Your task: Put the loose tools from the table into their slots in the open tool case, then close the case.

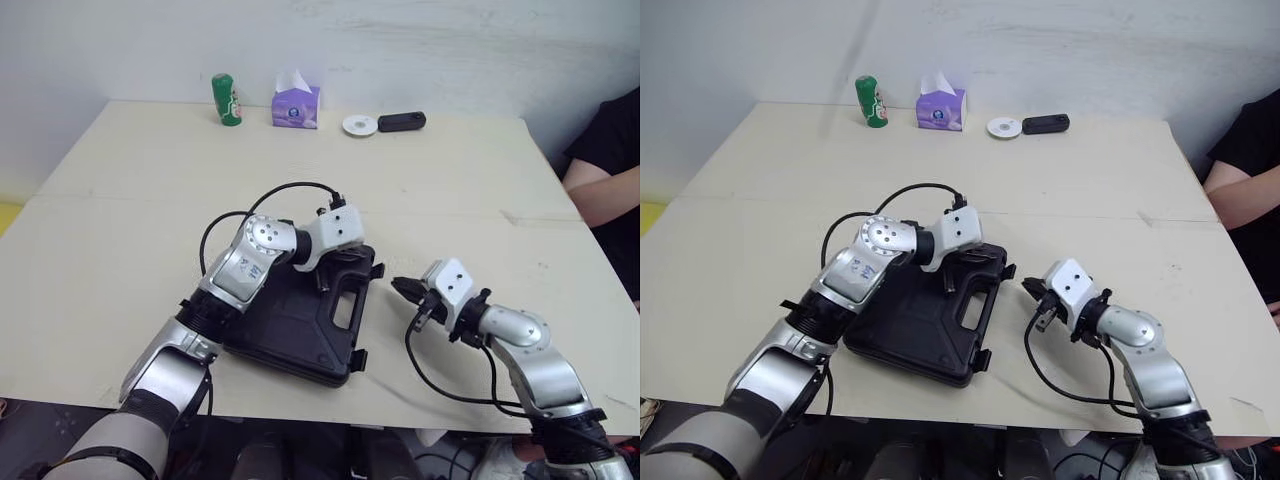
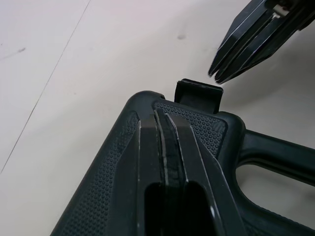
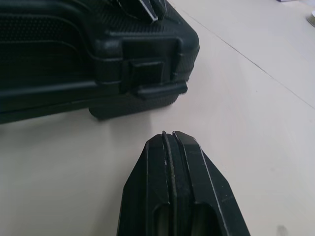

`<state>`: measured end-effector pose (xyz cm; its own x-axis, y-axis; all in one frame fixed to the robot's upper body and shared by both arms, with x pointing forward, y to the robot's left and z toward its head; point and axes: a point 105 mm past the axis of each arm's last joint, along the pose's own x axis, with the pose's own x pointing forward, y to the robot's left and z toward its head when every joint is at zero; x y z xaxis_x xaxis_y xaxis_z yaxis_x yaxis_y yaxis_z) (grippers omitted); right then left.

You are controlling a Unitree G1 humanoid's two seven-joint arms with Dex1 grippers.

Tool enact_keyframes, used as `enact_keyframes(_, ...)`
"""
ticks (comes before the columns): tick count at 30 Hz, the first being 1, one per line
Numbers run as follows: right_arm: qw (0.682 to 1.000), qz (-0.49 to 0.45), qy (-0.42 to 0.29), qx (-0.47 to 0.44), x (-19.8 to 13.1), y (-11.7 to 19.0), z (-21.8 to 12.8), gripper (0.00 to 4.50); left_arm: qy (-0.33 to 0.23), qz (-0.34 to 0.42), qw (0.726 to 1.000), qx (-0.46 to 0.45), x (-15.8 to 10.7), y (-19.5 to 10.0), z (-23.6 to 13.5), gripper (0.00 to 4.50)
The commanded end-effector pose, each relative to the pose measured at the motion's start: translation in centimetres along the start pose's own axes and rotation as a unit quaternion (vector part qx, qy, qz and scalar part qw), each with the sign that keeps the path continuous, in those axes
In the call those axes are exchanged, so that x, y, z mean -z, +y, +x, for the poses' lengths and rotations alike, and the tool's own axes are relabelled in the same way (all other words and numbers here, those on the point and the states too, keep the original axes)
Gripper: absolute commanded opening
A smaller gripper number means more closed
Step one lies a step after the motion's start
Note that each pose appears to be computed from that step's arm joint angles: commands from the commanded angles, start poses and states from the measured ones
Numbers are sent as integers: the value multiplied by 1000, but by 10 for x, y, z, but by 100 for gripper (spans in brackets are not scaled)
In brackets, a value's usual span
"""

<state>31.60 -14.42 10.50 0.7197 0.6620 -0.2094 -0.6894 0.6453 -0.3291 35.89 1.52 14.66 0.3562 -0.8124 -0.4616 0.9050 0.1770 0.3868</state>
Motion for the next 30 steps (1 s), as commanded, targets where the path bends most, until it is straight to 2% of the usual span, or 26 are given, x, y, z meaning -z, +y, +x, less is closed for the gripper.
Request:
enact_keyframes(1, 1000, -15, -17, -4, -7, 0, 7, 0, 113, -93, 988, 43, 73, -28, 2, 10)
enact_keyframes(8, 999, -19, -42, -10, -13, 3, 17, 0, 91, -124, 988, 28, 71, -27, 0, 10)
enact_keyframes(16, 996, -33, -82, -28, -33, 11, 25, 0, 104, -127, 985, 44, 81, -35, -5, 10)
enact_keyframes(30, 993, -65, -93, -43, -48, 9, 30, 0, 110, -133, 984, 46, 88, -46, -4, 10)
